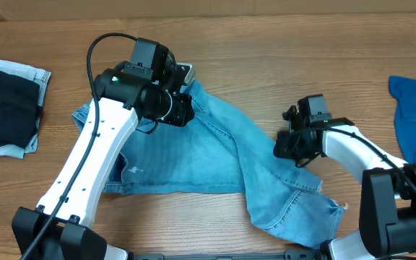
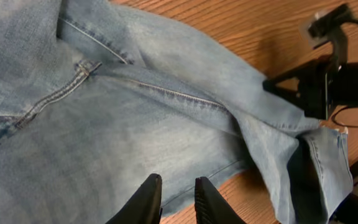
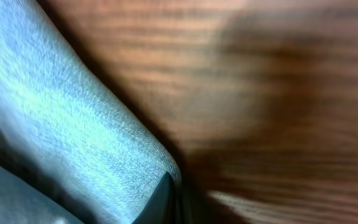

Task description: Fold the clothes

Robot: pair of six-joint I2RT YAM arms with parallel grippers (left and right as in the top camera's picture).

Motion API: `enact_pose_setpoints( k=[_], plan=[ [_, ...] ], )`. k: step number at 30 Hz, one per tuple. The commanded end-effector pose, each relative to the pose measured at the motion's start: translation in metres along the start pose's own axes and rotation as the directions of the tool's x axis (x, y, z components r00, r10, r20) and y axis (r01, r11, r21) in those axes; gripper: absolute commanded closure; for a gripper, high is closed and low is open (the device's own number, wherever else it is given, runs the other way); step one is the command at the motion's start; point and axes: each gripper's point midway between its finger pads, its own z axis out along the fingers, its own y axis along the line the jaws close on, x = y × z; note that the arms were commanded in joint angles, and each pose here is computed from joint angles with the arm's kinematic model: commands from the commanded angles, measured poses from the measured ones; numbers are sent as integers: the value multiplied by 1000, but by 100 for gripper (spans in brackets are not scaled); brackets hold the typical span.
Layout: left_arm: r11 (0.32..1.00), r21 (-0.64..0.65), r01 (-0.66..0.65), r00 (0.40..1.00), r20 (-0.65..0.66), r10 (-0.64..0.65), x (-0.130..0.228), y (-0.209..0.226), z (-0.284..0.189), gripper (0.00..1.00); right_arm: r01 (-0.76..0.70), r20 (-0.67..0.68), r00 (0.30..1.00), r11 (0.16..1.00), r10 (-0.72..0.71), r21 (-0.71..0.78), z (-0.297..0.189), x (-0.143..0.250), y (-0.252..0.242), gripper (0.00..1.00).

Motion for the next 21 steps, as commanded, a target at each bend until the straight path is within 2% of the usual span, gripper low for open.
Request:
enact_pose_setpoints(
  k=[1,4,8,16,21],
  plan=[
    [1000,14,-8,999,38,8,-5,-7,-12,77,-1,226,974,993,-26,118,-45,-73,-2,96],
    [1000,14,-7,999,36,7,-5,-7,-12,77,-82,405,912,943,-60,324,-94,-127,-30,96],
    [1000,14,-6,999,33,5,-4,-7,-12,78,-172,562,822,902,-89,395,-137,-169,-53,96],
    [1000,13,1,1000,24,-2,-2,-7,-12,77,-339,784,619,882,-53,327,-206,-214,-125,96],
    [1000,13,1,1000,24,-2,-2,-7,-12,77,-239,790,613,953,-2,188,-207,-219,-132,92]
  ],
)
